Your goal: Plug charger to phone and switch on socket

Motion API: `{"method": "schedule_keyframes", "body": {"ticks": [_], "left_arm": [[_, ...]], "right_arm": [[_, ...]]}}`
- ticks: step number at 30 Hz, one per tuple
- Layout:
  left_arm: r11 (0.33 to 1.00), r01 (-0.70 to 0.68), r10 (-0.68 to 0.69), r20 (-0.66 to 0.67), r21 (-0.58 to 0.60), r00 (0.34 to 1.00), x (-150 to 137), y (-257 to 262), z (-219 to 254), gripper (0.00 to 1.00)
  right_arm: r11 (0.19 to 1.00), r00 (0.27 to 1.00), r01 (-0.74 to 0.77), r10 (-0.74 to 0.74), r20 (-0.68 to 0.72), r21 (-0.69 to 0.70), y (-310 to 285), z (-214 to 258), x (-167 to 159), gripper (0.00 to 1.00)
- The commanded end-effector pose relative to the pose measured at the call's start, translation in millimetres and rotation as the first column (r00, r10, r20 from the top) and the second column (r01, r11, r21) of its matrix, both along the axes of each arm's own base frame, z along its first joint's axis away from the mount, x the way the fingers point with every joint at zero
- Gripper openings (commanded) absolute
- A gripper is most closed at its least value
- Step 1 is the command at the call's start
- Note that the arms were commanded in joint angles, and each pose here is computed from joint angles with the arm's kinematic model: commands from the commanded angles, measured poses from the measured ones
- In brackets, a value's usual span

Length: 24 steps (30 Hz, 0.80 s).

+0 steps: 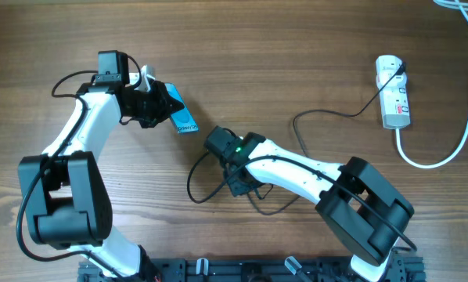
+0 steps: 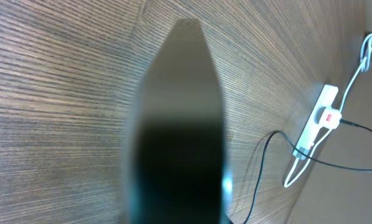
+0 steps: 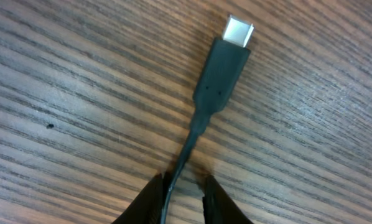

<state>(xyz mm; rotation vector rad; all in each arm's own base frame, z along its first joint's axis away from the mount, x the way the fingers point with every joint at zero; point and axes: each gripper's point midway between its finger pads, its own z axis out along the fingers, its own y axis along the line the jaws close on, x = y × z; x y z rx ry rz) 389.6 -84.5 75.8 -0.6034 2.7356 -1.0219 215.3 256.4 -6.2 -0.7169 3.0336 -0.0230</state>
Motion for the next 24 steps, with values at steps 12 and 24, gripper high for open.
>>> {"method": "schedule_keyframes", "body": {"ticks": [12, 24], "left_arm": [[1.0, -0.007, 0.007, 0.002, -0.011, 1.0, 0, 0, 3, 0.04], [1.0, -0.007, 0.007, 0.003, -0.011, 1.0, 0, 0, 3, 0.04]], "right_arm": [[0.985, 0.985, 0.165, -0.162, 0.063, -0.043, -37, -23, 47, 0.31], [0.977, 0.973, 0.214, -0.211, -0.096, 0.022, -36, -23, 31, 0.34]]}}
